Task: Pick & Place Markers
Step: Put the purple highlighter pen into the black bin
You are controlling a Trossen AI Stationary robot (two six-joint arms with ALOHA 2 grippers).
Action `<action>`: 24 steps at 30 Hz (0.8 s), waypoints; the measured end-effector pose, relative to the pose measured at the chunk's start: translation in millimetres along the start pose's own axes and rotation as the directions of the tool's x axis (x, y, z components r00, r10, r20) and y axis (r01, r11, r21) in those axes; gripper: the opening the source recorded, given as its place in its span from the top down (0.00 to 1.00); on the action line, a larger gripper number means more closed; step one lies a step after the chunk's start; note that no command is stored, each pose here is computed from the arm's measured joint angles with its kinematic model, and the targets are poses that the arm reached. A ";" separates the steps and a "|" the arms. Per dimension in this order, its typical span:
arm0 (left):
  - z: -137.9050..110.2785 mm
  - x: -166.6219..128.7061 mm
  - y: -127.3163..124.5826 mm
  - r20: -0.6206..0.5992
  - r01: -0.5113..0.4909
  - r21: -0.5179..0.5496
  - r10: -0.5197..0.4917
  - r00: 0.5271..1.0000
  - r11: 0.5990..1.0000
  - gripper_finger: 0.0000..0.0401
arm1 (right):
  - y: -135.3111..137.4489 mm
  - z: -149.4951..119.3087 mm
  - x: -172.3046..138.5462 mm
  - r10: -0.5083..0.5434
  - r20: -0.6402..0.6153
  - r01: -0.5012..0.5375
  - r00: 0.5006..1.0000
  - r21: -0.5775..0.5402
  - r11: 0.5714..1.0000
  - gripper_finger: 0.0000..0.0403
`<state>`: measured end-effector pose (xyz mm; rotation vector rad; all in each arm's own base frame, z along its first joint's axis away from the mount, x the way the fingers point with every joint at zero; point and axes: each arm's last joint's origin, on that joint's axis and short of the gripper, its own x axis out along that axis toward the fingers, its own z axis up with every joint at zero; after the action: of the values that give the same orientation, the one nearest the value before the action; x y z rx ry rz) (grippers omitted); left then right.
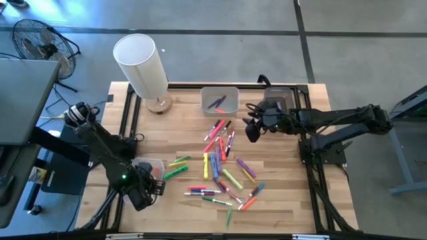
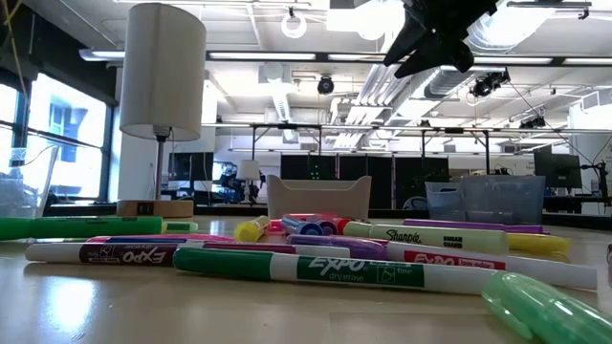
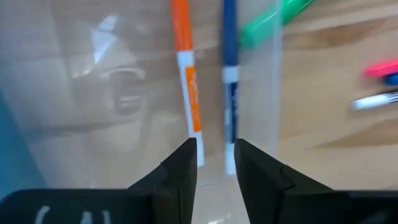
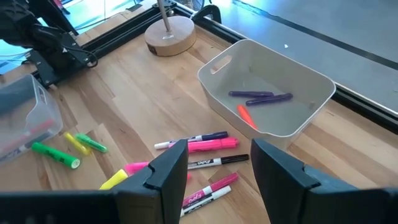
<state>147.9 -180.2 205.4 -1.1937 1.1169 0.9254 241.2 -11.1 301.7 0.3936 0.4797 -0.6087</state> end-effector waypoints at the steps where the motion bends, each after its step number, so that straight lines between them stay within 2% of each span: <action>1: 1.6 -2.4 0.0 0.014 0.022 0.003 -0.022 1.000 1.000 0.74 | 0.1 -0.1 0.0 0.004 -0.003 -0.004 1.000 0.000 1.000 0.59; 5: 17.0 -11.1 -7.9 0.083 0.118 0.037 -0.121 0.989 0.992 0.73 | 0.1 -0.1 0.0 0.005 -0.003 -0.005 1.000 0.000 1.000 0.59; 10: 46.4 -15.5 -34.6 0.157 0.230 0.184 -0.259 0.953 0.956 0.73 | 0.3 -0.2 0.0 0.008 -0.005 -0.008 1.000 0.000 1.000 0.59; 12: 60.4 -14.6 -50.2 0.149 0.265 0.266 -0.311 0.939 0.927 0.73 | 0.3 -0.2 0.0 0.011 -0.007 -0.011 1.000 0.000 1.000 0.59; 15: 84.3 -15.5 -72.3 0.127 0.325 0.389 -0.399 0.908 0.862 0.73 | 0.4 -0.3 0.0 0.013 -0.009 -0.013 1.000 0.000 1.000 0.59; 18: 111.4 -15.7 -89.2 0.154 0.357 0.457 -0.468 0.871 0.815 0.73 | 0.5 -0.3 0.0 0.017 -0.011 -0.017 1.000 0.000 1.000 0.59; 22: 145.2 -16.6 -98.6 0.159 0.339 0.560 -0.500 0.851 0.756 0.73 | 2.6 -2.2 1.8 0.066 -0.050 -0.066 0.997 0.000 0.998 0.59; 24: 160.8 -15.0 -96.6 0.152 0.301 0.594 -0.471 0.869 0.746 0.73 | 5.3 -4.9 5.6 0.102 -0.089 -0.101 0.991 0.017 0.995 0.59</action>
<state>263.0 -36.3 243.7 -0.7272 0.7656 0.3811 247.0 -7.3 295.8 0.4564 0.5388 -0.4971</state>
